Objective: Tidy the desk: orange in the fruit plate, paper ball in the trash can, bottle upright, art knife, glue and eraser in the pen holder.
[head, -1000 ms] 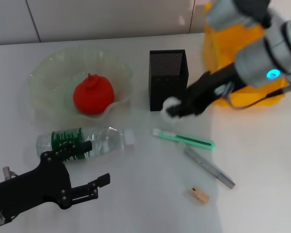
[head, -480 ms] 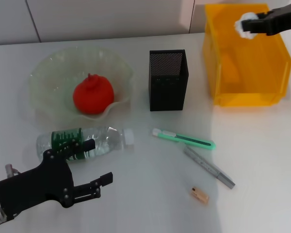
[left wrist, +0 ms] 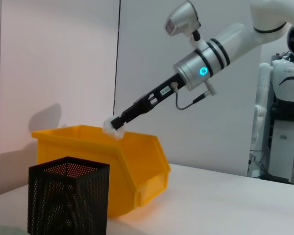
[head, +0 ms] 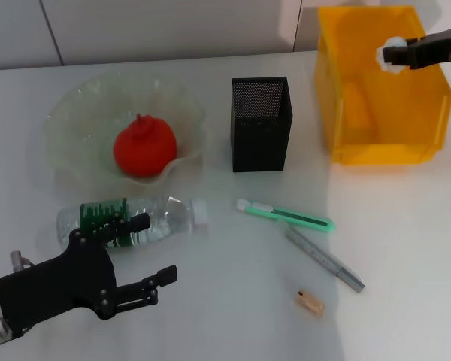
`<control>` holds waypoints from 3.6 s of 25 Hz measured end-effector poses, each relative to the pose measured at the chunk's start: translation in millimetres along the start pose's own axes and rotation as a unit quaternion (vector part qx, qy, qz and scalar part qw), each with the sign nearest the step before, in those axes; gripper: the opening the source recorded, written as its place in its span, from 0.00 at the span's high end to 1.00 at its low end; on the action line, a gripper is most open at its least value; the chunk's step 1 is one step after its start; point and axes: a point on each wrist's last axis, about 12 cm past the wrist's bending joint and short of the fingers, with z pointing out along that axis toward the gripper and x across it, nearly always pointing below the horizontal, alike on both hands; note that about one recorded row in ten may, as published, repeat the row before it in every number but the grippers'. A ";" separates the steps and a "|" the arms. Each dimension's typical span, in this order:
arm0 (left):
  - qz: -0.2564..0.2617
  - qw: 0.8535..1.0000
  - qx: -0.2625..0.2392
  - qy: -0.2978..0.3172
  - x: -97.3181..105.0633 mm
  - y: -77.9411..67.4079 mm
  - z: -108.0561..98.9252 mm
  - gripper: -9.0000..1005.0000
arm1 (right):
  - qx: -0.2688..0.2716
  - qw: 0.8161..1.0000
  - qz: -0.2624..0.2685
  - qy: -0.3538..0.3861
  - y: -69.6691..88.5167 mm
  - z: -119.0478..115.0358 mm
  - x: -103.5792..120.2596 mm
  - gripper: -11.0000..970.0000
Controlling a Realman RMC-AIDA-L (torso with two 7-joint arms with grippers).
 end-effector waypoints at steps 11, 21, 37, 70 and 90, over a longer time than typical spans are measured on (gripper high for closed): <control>0.010 1.000 0.007 -0.013 -4.7 -0.2 1.0 0.14 | -0.030 0.999 0.004 0.016 6.1 11.0 1.9 0.40; 0.025 0.999 0.022 -0.019 -21.9 12.0 8.9 0.14 | -0.075 0.996 -0.001 -0.043 10.4 -21.9 6.5 0.23; 0.054 0.975 0.125 0.177 -108.0 47.1 73.7 0.14 | -0.272 0.933 -0.075 -0.222 30.8 -106.8 179.4 0.22; 0.177 0.894 0.048 0.409 -115.6 44.3 156.9 0.14 | -0.304 0.937 -0.043 -0.170 45.2 -96.1 221.4 0.22; 0.190 0.880 0.041 0.433 -104.7 51.0 163.3 0.14 | -0.301 0.938 -0.039 -0.167 46.0 -90.9 221.0 0.22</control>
